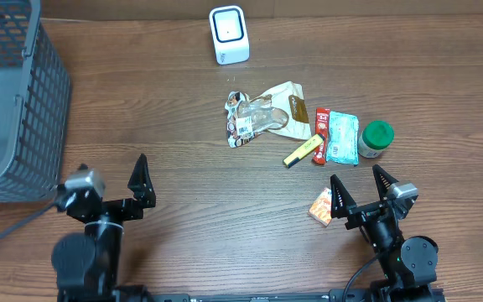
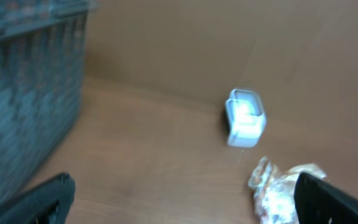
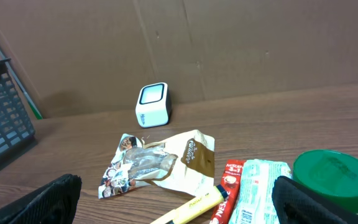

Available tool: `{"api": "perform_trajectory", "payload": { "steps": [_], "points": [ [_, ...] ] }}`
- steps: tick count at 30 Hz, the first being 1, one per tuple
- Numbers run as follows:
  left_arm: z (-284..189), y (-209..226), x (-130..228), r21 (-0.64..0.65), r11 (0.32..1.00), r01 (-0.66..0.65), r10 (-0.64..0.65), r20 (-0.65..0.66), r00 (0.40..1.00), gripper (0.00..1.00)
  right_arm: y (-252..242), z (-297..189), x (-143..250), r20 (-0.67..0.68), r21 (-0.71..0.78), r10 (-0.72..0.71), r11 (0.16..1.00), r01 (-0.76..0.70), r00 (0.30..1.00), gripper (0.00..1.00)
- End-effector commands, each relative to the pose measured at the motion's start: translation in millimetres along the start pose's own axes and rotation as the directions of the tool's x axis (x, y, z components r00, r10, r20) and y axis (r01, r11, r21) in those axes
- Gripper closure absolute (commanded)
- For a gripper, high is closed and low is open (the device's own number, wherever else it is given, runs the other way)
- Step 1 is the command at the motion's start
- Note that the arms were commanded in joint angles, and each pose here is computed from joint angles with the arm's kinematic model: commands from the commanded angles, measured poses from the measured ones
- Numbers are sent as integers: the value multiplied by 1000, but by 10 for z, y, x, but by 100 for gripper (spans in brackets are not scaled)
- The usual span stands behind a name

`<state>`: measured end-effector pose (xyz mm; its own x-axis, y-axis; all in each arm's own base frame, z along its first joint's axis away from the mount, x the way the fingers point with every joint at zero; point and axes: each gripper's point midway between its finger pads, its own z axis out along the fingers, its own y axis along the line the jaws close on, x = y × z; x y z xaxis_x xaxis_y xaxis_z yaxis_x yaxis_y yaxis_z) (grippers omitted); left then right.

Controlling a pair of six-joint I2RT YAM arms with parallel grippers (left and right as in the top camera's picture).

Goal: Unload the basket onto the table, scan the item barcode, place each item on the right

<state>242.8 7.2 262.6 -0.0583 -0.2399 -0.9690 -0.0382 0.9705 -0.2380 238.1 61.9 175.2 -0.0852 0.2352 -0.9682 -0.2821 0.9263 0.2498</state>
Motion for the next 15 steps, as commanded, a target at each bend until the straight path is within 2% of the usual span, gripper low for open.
{"api": "perform_trajectory", "payload": {
  "steps": [1, 4, 7, 15],
  "points": [
    [-61, -177, -58, 120, 993, -7, -7, 115, 993, 0, -4, 2, 25, 0, -2, 2, 1000, -2, 1000, 0],
    [-128, -211, -186, 153, 988, -26, -14, 254, 967, 0, -4, 2, 25, 0, -2, 3, 1000, -3, 1000, 0],
    [-177, -217, -211, 169, 985, -40, -18, 328, 944, 0, -4, 2, 25, 0, -2, 3, 1000, -3, 1000, 0],
    [-90, -125, 122, 161, 986, -37, -16, 315, 949, 0, -4, 2, 25, 0, -2, 2, 1000, -2, 1000, 0]
  ]
}}
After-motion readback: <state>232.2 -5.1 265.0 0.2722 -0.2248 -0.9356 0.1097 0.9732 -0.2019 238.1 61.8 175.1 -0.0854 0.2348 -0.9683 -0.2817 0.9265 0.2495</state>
